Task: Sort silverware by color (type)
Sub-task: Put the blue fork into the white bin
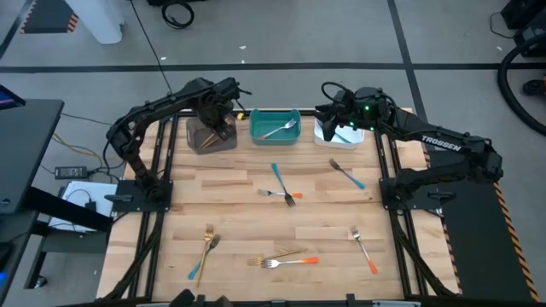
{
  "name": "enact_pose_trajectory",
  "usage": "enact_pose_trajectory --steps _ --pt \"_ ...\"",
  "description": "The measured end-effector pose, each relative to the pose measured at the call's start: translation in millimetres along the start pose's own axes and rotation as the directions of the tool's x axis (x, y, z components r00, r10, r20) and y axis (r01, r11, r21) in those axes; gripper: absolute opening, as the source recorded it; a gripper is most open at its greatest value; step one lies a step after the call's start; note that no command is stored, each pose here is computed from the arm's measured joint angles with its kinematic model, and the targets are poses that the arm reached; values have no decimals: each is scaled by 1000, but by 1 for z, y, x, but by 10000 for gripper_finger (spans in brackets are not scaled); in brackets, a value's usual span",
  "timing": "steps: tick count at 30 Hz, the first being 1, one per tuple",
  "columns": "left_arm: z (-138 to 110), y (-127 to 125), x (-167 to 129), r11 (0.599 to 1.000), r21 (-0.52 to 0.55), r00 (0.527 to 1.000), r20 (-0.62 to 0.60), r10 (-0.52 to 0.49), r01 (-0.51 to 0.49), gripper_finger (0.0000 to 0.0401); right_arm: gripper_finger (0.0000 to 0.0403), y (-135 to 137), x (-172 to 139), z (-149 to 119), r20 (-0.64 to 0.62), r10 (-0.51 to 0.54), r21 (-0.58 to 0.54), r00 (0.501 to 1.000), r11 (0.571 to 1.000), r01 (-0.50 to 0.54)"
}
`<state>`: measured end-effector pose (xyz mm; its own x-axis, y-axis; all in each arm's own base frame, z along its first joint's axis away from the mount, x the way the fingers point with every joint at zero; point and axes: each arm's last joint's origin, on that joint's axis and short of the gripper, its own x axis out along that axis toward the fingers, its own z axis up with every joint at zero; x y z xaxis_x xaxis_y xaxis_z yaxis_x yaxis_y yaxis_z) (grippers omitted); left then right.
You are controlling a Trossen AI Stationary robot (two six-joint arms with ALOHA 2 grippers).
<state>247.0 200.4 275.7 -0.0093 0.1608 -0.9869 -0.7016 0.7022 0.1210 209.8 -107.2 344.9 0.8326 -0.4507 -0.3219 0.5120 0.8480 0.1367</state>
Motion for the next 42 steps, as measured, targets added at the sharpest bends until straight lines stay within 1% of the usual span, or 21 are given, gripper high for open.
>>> enact_pose_trajectory --steps 6,11,16,22,26,29,35,38,42 --pt "-16 -30 -26 1000 2 997 76 -26 26 96 118 0 0 0 -2 0 0 1000 1000 0" --pt "-33 -64 -43 998 31 991 115 -60 57 96 118 0 0 0 -3 0 -3 1000 1000 0" --pt "-54 -99 -51 994 82 993 94 -77 69 96 118 0 0 -1 -11 -2 -35 1000 999 1" --pt "-80 -131 -57 996 57 996 56 -75 71 96 118 -1 0 -7 -75 -20 -63 997 998 15" --pt "-96 -145 -60 998 24 998 25 -58 57 96 118 -1 0 -8 -85 -21 -63 996 998 16" --pt "-109 -154 -62 999 18 999 1 -38 38 96 118 -2 0 -8 -85 -22 -63 996 998 16" --pt "-130 -163 -66 1000 -6 999 -46 14 -14 96 118 -2 0 -8 -83 -21 -75 996 997 15" --pt "-140 -169 -68 999 -19 998 -55 31 -32 96 118 -1 0 -8 -83 -21 -82 996 997 14" --pt "-155 -180 -71 999 -27 998 -52 30 -32 96 118 -1 0 -8 -84 -21 -82 996 997 14"
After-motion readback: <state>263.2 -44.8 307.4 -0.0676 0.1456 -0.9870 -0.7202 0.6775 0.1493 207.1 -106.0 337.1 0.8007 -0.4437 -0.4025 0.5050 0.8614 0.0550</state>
